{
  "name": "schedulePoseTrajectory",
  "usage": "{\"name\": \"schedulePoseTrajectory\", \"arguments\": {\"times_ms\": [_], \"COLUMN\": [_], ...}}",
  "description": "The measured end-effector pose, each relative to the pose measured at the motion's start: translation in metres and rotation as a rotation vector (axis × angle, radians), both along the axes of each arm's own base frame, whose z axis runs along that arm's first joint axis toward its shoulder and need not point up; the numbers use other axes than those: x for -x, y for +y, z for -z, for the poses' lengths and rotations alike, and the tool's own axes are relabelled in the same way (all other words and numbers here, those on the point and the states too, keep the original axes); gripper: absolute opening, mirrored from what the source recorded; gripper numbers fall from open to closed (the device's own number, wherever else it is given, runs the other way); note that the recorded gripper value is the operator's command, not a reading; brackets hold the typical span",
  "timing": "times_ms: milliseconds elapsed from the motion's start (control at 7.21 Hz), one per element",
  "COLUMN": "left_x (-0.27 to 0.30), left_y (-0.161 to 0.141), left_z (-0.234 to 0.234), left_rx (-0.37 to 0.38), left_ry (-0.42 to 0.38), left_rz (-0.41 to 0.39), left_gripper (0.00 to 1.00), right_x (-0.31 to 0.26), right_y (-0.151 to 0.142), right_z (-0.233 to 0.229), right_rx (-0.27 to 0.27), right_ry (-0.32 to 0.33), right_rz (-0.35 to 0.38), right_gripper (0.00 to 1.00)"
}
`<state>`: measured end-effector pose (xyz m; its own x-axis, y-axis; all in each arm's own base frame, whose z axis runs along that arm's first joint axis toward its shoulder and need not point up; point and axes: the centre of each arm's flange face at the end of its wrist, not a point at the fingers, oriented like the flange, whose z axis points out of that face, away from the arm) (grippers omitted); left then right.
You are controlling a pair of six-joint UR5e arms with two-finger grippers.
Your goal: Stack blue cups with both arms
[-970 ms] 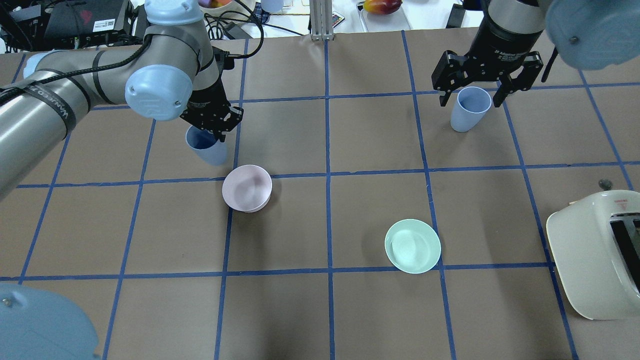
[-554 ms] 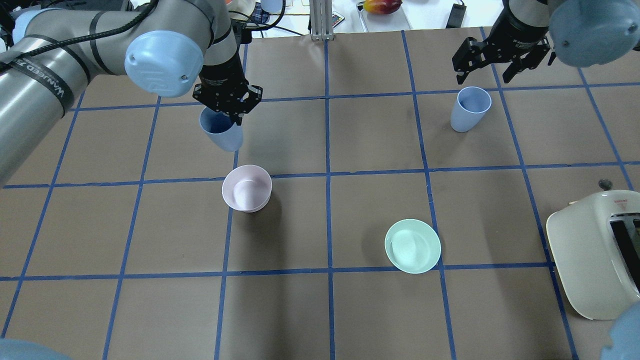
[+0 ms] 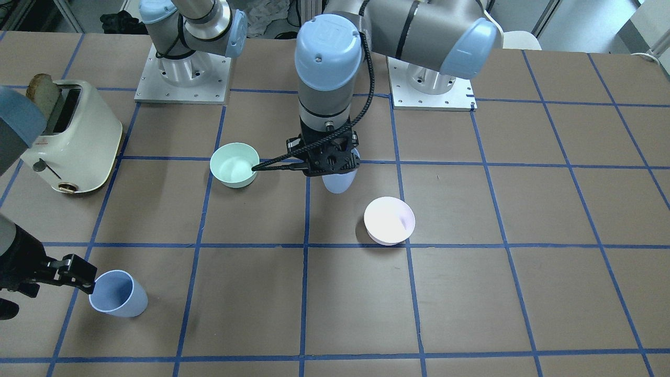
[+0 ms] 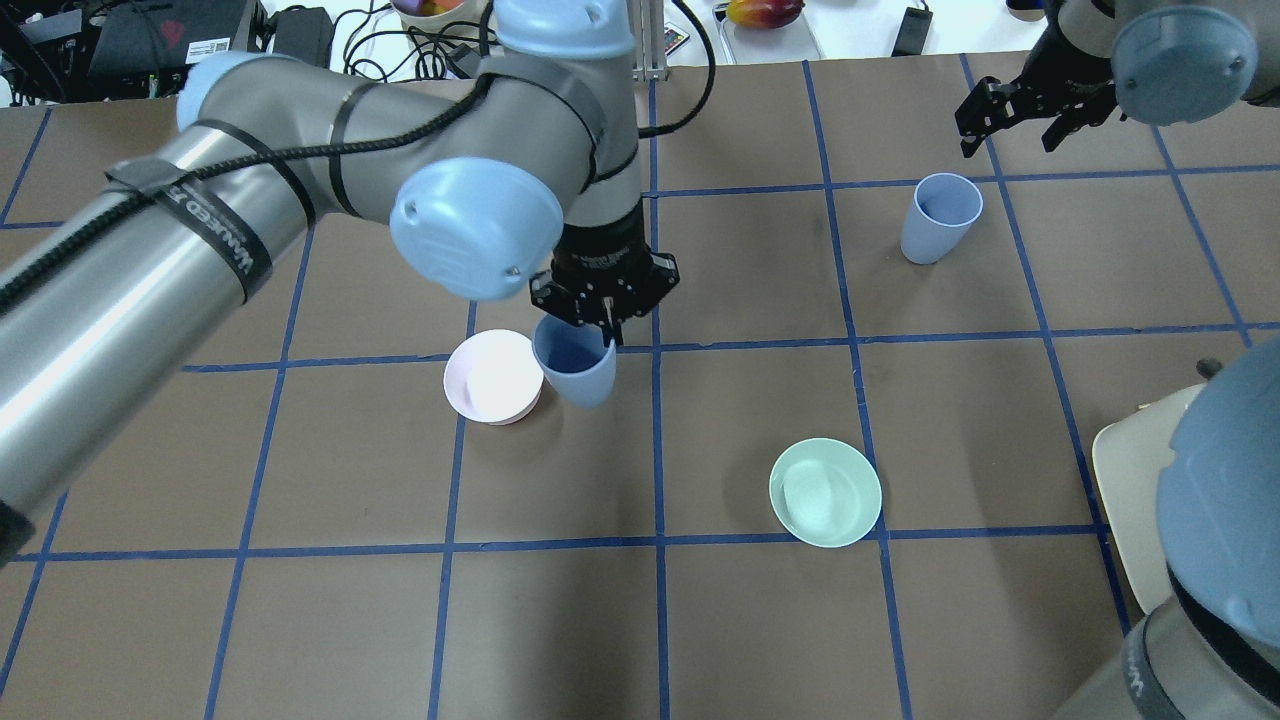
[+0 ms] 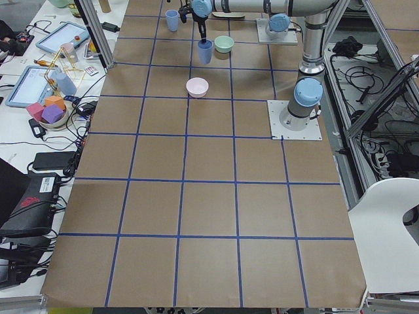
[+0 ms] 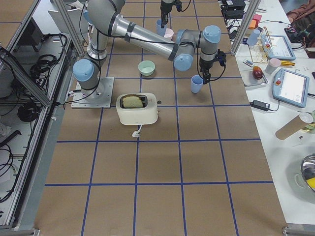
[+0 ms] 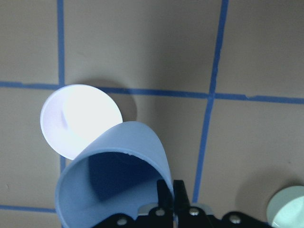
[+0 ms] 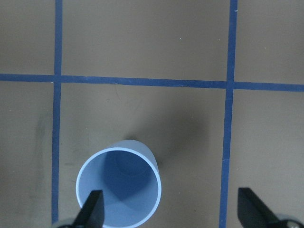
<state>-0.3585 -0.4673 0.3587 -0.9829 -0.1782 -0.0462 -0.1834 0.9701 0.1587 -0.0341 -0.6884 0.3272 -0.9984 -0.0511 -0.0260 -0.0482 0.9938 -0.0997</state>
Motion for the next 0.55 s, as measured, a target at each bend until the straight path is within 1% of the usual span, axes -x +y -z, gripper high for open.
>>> {"name": "schedulePoseTrajectory", "arguments": {"times_ms": [139, 277, 416, 554], "left_x": [0.014, 0.021, 0.026, 0.031], "left_y": [0.029, 0.048, 0.061, 0.069], "left_z": [0.019, 0.041, 0.054, 0.060], "left_rx": [-0.032, -0.053, -0.045, -0.033], "left_ry": [-0.022, -0.021, 0.016, 0.045], "left_rz": [-0.034, -0.065, -0.097, -0.121], "left_gripper": [0.00, 0.00, 0.00, 0.00], "right_x": [0.001, 0.001, 0.002, 0.003], "right_y": [-0.004, -0.005, -0.005, -0.005], "right_z": [0.020, 0.039, 0.054, 0.063], "right_rx": [-0.033, -0.071, -0.100, -0.117], "right_ry": [-0.010, -0.024, -0.028, -0.021], "right_rz": [0.003, 0.004, 0.005, 0.006], "right_gripper": [1.00, 1.00, 1.00, 1.00]}}
